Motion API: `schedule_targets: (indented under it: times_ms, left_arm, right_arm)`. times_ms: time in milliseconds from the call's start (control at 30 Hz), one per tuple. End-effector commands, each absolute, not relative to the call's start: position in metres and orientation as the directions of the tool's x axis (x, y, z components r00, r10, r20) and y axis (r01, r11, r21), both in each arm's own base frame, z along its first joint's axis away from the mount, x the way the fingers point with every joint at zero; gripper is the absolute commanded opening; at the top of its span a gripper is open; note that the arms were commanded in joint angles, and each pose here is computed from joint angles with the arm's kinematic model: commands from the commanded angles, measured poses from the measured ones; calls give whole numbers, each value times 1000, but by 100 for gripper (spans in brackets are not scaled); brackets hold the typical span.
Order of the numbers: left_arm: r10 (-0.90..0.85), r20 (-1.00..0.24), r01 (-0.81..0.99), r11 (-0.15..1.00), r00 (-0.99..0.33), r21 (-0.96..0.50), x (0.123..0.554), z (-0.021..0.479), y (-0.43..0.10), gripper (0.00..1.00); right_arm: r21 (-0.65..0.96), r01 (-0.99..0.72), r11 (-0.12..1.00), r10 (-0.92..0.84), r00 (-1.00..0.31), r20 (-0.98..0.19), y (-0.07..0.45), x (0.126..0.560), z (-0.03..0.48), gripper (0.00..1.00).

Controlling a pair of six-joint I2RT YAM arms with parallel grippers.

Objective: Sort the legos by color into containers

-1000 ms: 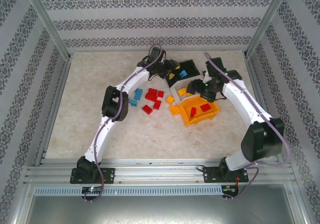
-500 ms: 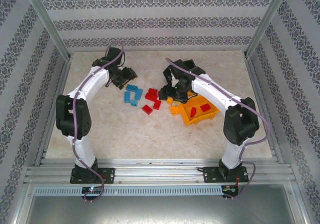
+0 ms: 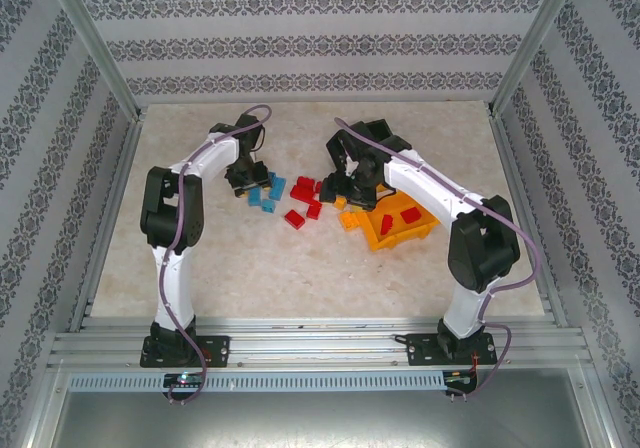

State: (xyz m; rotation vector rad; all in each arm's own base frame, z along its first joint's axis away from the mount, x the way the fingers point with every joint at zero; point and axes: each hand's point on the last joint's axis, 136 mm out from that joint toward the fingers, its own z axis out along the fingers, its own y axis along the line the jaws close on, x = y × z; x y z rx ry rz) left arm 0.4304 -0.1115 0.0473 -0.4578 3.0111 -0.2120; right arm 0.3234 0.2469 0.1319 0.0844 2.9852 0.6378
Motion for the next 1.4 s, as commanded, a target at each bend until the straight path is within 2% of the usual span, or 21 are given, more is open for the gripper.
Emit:
schedule_targets:
  times_ms: [0,400,667,833,967,1167,1367]
  left_arm:
    - [-247,-58,-241,966,-967,-92,428,48,-104,52]
    - [-239,-5,-238,970,-971,-47,421,18,-91,48]
    - [-239,3,-238,969,-971,-59,423,16,-91,28]
    - [-255,-16,-252,962,-967,-104,421,42,-95,27]
    - [-301,-49,-270,907,-952,-324,435,83,-129,27]
    - [-395,-32,-271,683,-918,-679,483,137,-207,27]
    - [-358,-45,-183,579,-933,-795,530,155,-287,27]
  right_arm:
    - [398,50,916,87,-993,-75,242,317,136,75]
    - [383,60,922,89,-994,-59,240,322,134,75]
    - [377,54,925,87,-994,-71,239,327,140,75]
    - [377,60,924,100,-991,-88,233,330,148,75]
    - [371,75,925,127,-985,-119,217,328,158,75]
    - [422,184,888,270,-950,-155,172,320,165,75]
    - [503,297,812,418,-897,-146,134,312,171,74]
